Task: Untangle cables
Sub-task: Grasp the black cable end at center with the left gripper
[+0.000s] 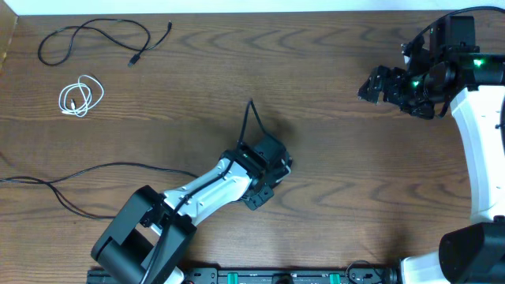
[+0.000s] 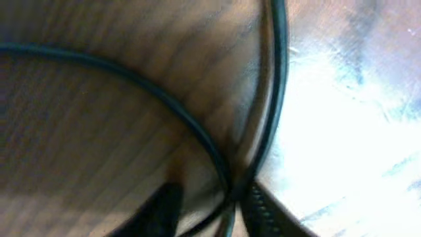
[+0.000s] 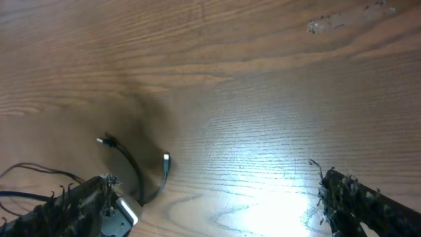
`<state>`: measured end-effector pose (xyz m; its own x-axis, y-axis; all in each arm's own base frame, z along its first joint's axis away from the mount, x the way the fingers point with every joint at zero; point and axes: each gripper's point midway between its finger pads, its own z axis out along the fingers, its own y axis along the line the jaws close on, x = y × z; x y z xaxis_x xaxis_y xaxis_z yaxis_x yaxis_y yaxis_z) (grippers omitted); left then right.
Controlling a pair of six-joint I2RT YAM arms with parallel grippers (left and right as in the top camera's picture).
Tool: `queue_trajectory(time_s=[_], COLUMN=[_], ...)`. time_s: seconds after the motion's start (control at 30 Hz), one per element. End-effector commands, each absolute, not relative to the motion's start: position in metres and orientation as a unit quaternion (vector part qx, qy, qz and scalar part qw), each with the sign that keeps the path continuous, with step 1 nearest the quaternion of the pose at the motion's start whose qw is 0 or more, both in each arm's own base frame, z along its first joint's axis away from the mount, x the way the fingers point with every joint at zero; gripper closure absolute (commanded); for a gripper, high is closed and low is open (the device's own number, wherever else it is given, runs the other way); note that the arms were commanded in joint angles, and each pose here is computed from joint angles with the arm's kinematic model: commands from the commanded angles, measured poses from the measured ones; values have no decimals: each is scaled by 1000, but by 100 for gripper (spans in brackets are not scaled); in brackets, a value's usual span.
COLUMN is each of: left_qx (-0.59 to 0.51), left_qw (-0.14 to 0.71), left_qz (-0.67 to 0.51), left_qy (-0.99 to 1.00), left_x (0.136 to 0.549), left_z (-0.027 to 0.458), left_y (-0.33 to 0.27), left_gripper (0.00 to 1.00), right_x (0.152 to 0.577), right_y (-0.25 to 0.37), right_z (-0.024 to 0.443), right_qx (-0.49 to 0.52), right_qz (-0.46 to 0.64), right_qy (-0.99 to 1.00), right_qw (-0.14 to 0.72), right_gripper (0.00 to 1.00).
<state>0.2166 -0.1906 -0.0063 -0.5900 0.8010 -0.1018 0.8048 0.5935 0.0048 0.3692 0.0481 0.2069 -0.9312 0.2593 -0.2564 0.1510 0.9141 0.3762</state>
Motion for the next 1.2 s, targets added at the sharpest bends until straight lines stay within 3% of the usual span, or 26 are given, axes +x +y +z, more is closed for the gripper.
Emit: queue_trajectory(time_s=[0.0,0.07,0.37,0.7,0.93,1.17], left_qx=[432,431,334,191,5,-78], left_qw=[12,13,58,252,312,300], left_qz=[18,16,-1,-108,-163,-140], left_qy=[902,902,941,943,936,940], left_x=[208,208,228,276,295,302], left_z=[-31,-31,-7,111,168,165], left_y=[-166,-167,-184,-215,-172,-126], left_gripper=[87,93,93,92,93,93], right_x=[372,372,371,371,370,369], right_y=[50,50,50,50,50,50], right_z=[217,217,217,216,216,216], right_qx=[98,98,99,99,99,99], right_qz=[185,185,184,185,184,184], right_qy=[964,964,964,964,964,965], right_qw=[165,165,164,164,162,159], right_gripper=[1,1,1,1,1,1])
